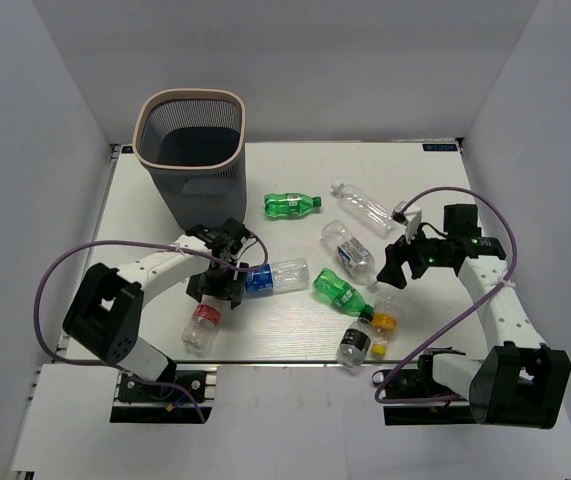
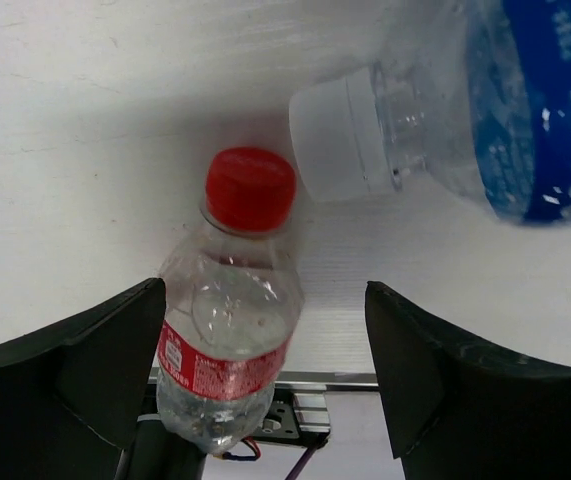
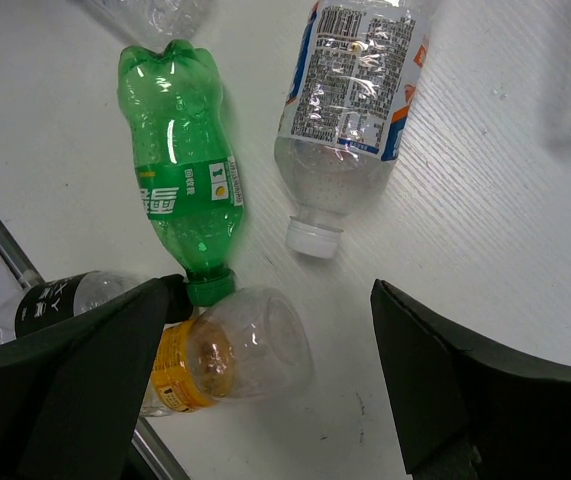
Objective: Put the plastic bottles in the bin
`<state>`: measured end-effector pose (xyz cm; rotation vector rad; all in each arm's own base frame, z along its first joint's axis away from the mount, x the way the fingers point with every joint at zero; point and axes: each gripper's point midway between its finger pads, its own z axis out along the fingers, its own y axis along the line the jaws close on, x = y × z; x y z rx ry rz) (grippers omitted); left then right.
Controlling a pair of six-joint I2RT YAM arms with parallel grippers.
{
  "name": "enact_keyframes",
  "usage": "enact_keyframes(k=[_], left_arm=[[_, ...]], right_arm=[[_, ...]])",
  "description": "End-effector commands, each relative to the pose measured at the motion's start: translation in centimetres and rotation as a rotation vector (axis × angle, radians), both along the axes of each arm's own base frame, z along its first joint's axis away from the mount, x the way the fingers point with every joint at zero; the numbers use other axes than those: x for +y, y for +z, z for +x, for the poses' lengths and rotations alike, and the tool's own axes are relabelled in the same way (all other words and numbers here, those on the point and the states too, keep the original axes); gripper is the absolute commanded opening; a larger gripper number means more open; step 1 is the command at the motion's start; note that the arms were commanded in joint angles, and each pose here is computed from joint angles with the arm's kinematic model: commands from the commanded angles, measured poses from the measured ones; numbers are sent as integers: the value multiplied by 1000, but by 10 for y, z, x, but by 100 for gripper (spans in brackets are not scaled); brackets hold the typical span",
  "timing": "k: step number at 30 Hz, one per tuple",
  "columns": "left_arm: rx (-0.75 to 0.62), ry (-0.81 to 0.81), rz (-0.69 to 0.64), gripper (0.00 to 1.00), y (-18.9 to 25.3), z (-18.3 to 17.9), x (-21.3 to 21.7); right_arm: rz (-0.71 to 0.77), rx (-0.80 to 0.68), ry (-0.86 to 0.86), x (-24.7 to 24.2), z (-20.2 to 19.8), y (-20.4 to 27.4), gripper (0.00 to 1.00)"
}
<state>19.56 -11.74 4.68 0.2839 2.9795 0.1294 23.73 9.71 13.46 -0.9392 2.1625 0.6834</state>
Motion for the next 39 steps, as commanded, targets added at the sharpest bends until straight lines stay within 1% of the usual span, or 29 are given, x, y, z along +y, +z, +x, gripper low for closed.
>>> enact_keyframes(k=[1, 5, 13, 16, 18, 19, 21, 24, 26, 27, 28, 29, 30, 31, 32, 33, 34, 35, 36, 37, 38, 39], left_arm=[[-39, 25, 38, 91, -3, 6, 2], [-45, 44, 56, 93, -4, 7, 5], [31, 88, 85, 93, -21, -19, 14], [43, 88, 83, 90, -21, -23, 11], [45, 88, 84, 85, -21, -25, 13], [53, 87, 91, 80, -21, -27, 15], [69, 87, 104, 75, -25, -30, 14], [86, 86, 106, 64, -30, -33, 14], [92, 86, 111, 52, -31, -35, 13], [82, 95, 103, 40, -30, -34, 12], [65, 84, 90, 34, -23, -31, 6], [47, 93, 75, 29, -14, -30, 6], [34, 84, 53, 21, -6, -29, 1], [-2, 70, 10, 17, 9, -23, -10], [-21, 58, -27, 14, 19, -20, -15], [-57, 4, -109, 5, 38, -19, -28], [-99, -32, -174, 1, 57, -13, -42], [-121, -59, -230, 0, 70, -12, -49], [-147, -121, -324, 0, 86, -12, -66], [-213, -163, -418, 0, 114, -7, -79], [-238, -209, -483, 0, 129, -8, -91], [-265, -273, -584, 0, 147, -8, -108]], right_arm=[[12, -37, 11, 3, 2, 4, 88], [9, -25, 9, 2, -2, -1, 89], [4, -35, 10, 1, -4, -1, 90], [5, -30, 11, 1, -4, -2, 90], [9, -35, 11, 1, -3, -1, 90], [11, -26, 13, 2, -4, -2, 90], [17, -25, 13, 3, -4, -2, 90], [18, -32, 17, 3, -4, 0, 90], [15, -38, 18, 3, -4, 2, 90], [11, -40, 21, 3, -4, 2, 90], [5, -37, 22, 2, -5, 1, 90], [1, -52, 27, 1, -5, 3, 88], [-2, -45, 29, 0, -6, 1, 86], [6, -48, 38, 3, -8, 3, 82], [2, -46, 53, 3, -11, 1, 75], [6, -47, 58, 4, -12, 1, 69], [27, -47, 74, 8, -14, 3, 64], [28, -53, 92, 8, -16, 3, 58], [46, -46, 106, 11, -19, 3, 45], [52, -57, 123, 13, -20, 5, 37], [72, -61, 143, 17, -22, 7, 30], [84, -53, 154, 19, -22, 7, 19]])
